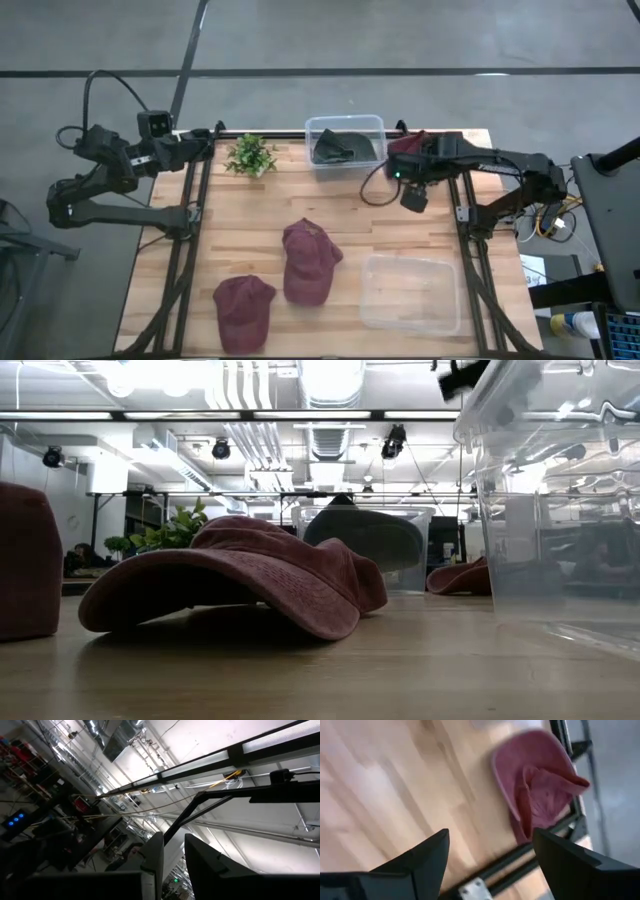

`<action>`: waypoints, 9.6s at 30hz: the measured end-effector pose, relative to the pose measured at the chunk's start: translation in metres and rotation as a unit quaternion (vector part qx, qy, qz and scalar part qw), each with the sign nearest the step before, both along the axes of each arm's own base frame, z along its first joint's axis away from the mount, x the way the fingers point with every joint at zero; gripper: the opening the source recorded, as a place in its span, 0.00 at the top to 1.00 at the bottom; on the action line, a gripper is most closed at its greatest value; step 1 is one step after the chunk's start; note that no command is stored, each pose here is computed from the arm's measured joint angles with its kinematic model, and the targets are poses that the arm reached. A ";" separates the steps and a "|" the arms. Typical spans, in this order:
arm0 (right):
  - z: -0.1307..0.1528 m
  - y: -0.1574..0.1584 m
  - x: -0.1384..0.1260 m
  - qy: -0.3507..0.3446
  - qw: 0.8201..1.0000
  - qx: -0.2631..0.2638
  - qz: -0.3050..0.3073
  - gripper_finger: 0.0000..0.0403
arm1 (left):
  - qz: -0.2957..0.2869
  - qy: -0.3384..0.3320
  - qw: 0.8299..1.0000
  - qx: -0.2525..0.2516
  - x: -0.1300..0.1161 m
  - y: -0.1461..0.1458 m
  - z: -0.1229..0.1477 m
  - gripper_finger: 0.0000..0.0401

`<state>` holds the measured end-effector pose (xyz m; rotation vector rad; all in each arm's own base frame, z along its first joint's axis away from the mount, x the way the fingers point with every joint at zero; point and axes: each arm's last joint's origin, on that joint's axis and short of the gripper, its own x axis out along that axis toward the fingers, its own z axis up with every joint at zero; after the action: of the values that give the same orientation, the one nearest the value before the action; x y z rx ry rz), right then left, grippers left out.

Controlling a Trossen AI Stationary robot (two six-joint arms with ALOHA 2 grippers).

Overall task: Pick & Place hat
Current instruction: Put the maroon cap into the bottom transparent bin

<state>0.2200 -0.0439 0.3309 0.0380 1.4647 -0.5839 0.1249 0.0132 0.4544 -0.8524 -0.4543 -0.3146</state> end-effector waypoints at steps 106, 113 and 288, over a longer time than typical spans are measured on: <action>0.061 0.071 0.033 -0.111 0.987 -0.057 0.102 0.98 | 0.035 0.018 0.996 -0.084 0.007 0.009 -0.004 0.82; 0.090 0.112 0.040 -0.148 0.957 -0.107 0.224 0.97 | 0.010 0.042 0.989 -0.142 0.016 0.011 -0.009 0.82; 0.189 0.139 -0.081 -0.486 0.795 0.296 -0.211 0.98 | -0.011 -0.150 0.979 0.135 0.052 0.030 0.041 0.74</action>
<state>0.1394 0.0952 0.5203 1.0409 0.5426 -0.3271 0.1767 0.0435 0.4951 -0.5463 -0.6654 -0.5170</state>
